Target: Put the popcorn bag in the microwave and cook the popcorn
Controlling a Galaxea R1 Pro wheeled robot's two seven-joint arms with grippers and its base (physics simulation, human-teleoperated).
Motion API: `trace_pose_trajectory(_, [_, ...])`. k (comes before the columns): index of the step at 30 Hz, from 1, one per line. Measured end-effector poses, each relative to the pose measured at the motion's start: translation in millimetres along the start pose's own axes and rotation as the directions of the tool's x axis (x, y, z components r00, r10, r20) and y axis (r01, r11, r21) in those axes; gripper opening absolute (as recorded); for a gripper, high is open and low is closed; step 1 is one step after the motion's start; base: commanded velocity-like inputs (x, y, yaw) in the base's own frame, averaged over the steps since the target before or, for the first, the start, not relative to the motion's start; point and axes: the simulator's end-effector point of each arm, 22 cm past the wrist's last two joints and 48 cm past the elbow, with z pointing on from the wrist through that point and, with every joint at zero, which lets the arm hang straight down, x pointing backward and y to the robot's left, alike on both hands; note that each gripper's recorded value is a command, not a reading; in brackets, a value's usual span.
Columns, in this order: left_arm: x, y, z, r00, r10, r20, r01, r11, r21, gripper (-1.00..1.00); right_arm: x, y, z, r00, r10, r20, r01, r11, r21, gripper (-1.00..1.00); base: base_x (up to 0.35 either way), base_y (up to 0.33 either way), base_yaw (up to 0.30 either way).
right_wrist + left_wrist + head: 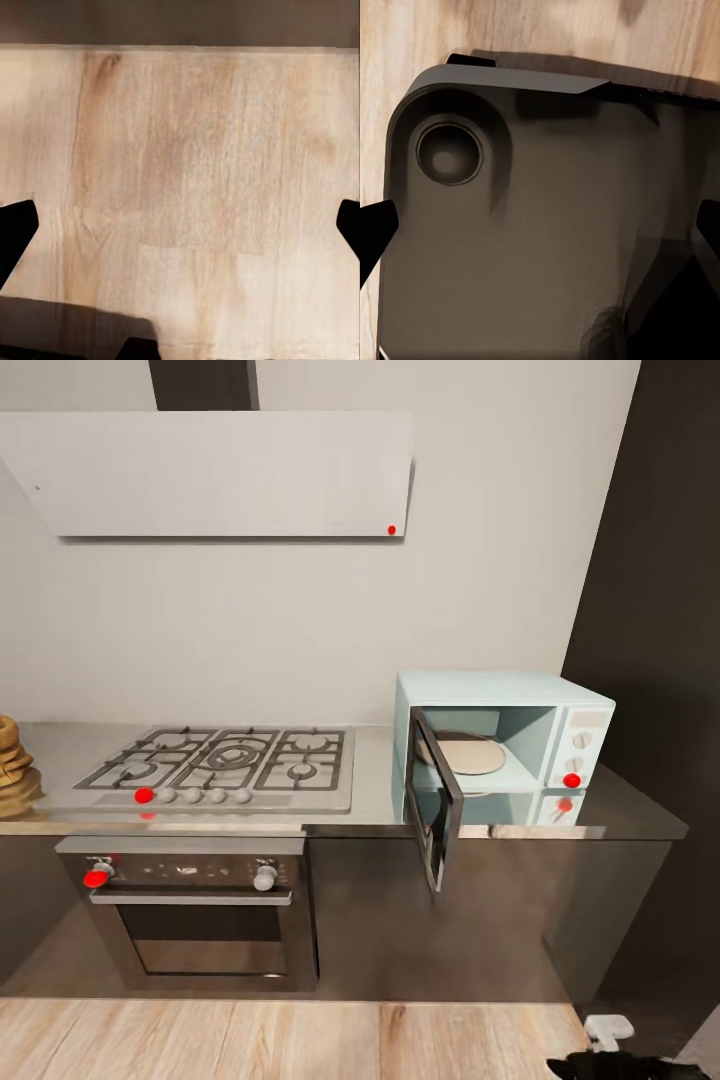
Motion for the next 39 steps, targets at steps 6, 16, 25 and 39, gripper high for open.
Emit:
trace_pose_trajectory(6, [0, 1, 0.0, 1.000, -0.001, 0.000, 0.001, 1.000, -0.001, 1.00, 119, 25, 19.9, 0.992, 0.045, -0.116, -0.040, 0.998, 0.045, 1.00, 0.000, 0.000, 0.000])
trace_pose_trajectory(16, [-1, 0, 0.0, 1.000, -0.004, 0.002, 0.004, 1.000, -0.002, 1.00, 215, 53, 10.3, 0.976, 0.060, -0.208, -0.051, 0.998, 0.048, 1.00, 0.000, 0.000, 0.000])
trace_pose_trajectory(25, [-1, 3, 0.0, 0.998, -0.067, 0.006, 0.067, 0.998, -0.009, 1.00, 225, 50, 7.9, 0.972, 0.062, -0.225, -0.047, 0.996, 0.072, 1.00, 0.000, 0.000, 0.000])
trace_pose_trajectory(39, [-1, 4, -0.1, 0.994, -0.107, 0.007, 0.107, 0.994, -0.013, 1.00, 240, 64, 14.4, 0.969, 0.067, -0.239, -0.020, 0.981, 0.194, 1.00, 0.000, 0.000, 0.197])
